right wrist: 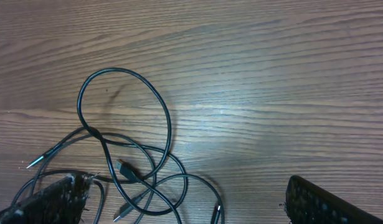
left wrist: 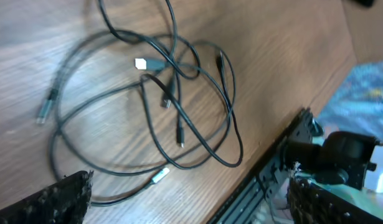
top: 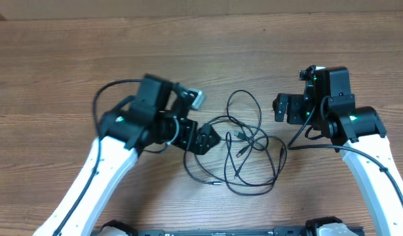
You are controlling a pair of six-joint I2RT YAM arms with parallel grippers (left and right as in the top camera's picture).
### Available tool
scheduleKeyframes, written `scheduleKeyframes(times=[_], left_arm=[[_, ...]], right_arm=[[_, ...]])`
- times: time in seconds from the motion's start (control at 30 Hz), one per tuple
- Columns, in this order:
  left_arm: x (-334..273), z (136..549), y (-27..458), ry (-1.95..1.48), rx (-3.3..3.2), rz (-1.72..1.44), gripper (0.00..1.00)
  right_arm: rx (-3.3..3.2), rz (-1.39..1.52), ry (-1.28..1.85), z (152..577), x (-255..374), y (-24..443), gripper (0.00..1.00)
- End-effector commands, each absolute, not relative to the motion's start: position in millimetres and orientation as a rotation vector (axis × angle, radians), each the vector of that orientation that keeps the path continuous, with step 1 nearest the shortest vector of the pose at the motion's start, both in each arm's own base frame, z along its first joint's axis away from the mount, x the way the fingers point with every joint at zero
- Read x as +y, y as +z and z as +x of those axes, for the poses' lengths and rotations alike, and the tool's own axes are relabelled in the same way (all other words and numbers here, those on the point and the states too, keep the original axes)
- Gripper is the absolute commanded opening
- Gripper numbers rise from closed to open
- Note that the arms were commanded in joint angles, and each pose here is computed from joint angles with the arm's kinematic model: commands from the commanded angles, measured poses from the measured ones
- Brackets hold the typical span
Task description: Untangle cables
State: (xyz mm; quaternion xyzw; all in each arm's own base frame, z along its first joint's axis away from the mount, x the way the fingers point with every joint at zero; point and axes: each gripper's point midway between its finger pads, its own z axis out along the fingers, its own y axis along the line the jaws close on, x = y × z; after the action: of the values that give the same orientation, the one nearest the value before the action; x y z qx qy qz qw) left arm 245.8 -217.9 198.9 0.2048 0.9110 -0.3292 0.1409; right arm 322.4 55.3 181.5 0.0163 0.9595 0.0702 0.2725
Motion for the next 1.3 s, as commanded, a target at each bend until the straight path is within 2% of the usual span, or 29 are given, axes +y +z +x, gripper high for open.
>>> scheduleKeyframes(times=[0.0,0.37,0.77,0.83,0.9,0.97,1.07,1.27], left_arm=[[-239.7,242.0,183.7,-0.994,2.681,0.639,1.00],[-244.9,254.9,117.4,-0.872,2.945,0.421,1.00],[-284.2,245.3,91.0,-0.909,2.941,0.578,1.00],[-286.4,245.5,89.7,-0.905,2.935,0.588,0.99],[-286.8,246.0,89.6,-0.902,2.931,0.590,0.87],[-287.0,246.2,89.7,-0.903,2.930,0.591,0.46],[-287.1,246.2,89.7,-0.903,2.930,0.590,0.04],[-287.1,246.5,90.0,-0.905,2.929,0.591,0.04]], right_arm=[[2.561,0.052,0.208,325.7,57.0,188.8,1.00],[2.562,0.052,0.207,325.3,56.9,188.6,1.00],[2.563,0.052,0.207,325.3,56.9,188.5,1.00],[2.563,0.052,0.207,325.3,56.9,188.5,0.95],[2.563,0.051,0.207,325.3,56.9,188.5,0.89],[2.563,0.052,0.207,325.2,56.9,188.3,0.82],[2.564,0.052,0.207,325.2,56.9,188.0,0.75],[2.565,0.051,0.207,324.9,56.9,187.8,0.71]])
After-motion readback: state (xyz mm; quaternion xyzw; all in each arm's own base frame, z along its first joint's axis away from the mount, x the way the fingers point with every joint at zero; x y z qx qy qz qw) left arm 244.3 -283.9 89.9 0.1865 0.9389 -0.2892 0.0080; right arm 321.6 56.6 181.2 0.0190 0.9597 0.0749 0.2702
